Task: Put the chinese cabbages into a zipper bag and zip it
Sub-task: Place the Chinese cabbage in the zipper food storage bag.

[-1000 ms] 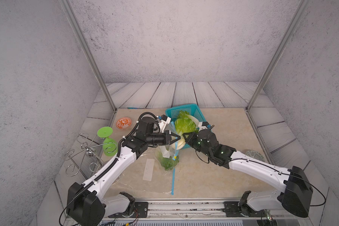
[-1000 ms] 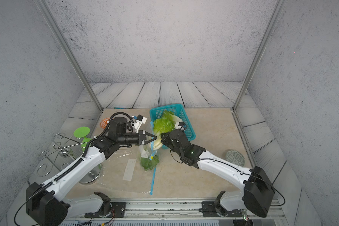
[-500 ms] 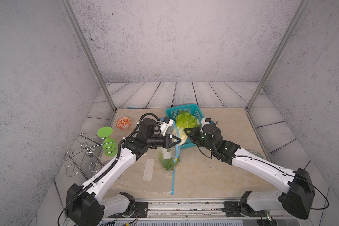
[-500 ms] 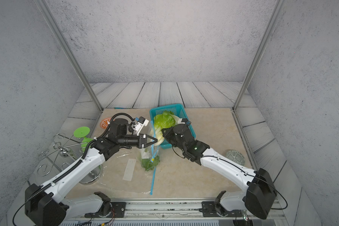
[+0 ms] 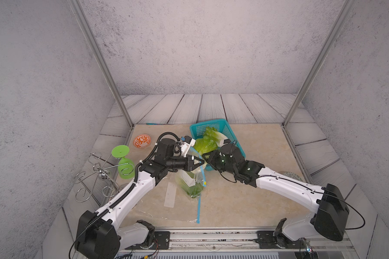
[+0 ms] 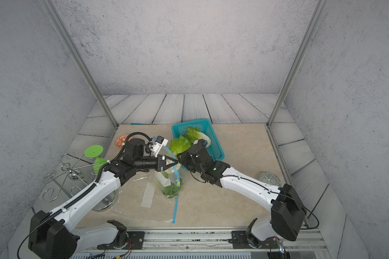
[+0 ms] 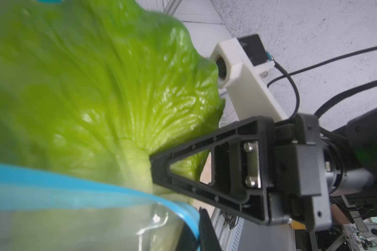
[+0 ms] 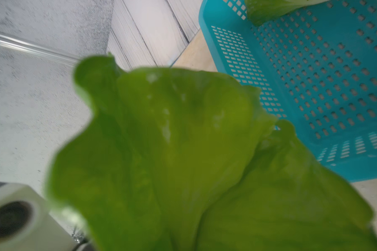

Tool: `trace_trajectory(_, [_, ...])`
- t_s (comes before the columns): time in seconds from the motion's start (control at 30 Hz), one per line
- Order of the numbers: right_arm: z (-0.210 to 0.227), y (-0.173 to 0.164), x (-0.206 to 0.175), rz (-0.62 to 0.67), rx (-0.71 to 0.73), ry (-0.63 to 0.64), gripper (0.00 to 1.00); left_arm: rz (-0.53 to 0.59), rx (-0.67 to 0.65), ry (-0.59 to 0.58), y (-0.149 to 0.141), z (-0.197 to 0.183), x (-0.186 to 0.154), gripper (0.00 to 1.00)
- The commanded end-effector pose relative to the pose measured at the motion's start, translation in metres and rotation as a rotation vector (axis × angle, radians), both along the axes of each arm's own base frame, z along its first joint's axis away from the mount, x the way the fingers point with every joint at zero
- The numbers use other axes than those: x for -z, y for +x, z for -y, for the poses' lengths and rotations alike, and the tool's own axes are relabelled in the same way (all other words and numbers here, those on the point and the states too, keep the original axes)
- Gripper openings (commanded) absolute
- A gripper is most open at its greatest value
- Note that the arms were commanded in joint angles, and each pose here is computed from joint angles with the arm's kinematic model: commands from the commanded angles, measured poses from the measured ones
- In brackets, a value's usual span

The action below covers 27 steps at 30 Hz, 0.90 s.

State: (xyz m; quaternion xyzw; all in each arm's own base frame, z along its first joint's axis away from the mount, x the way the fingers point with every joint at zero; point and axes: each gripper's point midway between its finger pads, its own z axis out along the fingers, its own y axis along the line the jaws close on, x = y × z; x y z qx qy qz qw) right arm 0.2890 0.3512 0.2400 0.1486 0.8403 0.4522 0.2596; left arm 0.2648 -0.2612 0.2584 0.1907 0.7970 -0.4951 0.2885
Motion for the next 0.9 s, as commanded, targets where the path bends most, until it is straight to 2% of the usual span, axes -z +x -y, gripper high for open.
trace_trajectory(0.0, [-0.006,-0.016,-0.023,0.052,-0.092,0.025,0.31,0.067,-0.079,-0.049,0.022,-0.004,-0.015,0.06])
trace_trajectory(0.13, [-0.009,-0.02,-0.048,0.143,-0.132,0.05,0.32,0.093,-0.098,-0.12,0.026,-0.002,-0.034,0.06])
trace_trajectory(0.23, [-0.009,-0.026,-0.062,0.238,-0.172,0.024,0.25,0.113,-0.102,-0.133,0.027,-0.003,-0.044,0.06])
trace_trajectory(0.33, [-0.013,-0.038,-0.052,0.366,-0.221,-0.089,0.17,0.129,-0.104,-0.13,0.026,-0.004,-0.052,0.06])
trace_trajectory(0.43, [-0.022,-0.042,-0.025,0.396,-0.262,-0.125,0.15,0.138,-0.104,-0.142,0.025,-0.004,-0.058,0.06])
trace_trajectory(0.6, [-0.031,-0.048,-0.005,0.461,-0.357,-0.241,0.21,0.142,-0.1,-0.107,0.021,-0.007,-0.049,0.07])
trace_trajectory(0.73, [-0.025,-0.059,-0.026,0.561,-0.443,-0.291,0.24,0.161,-0.098,-0.087,0.018,-0.013,-0.045,0.06])
trace_trajectory(0.87, [-0.021,-0.073,-0.029,0.595,-0.557,-0.351,0.41,0.208,-0.083,-0.107,0.02,-0.015,-0.058,0.06])
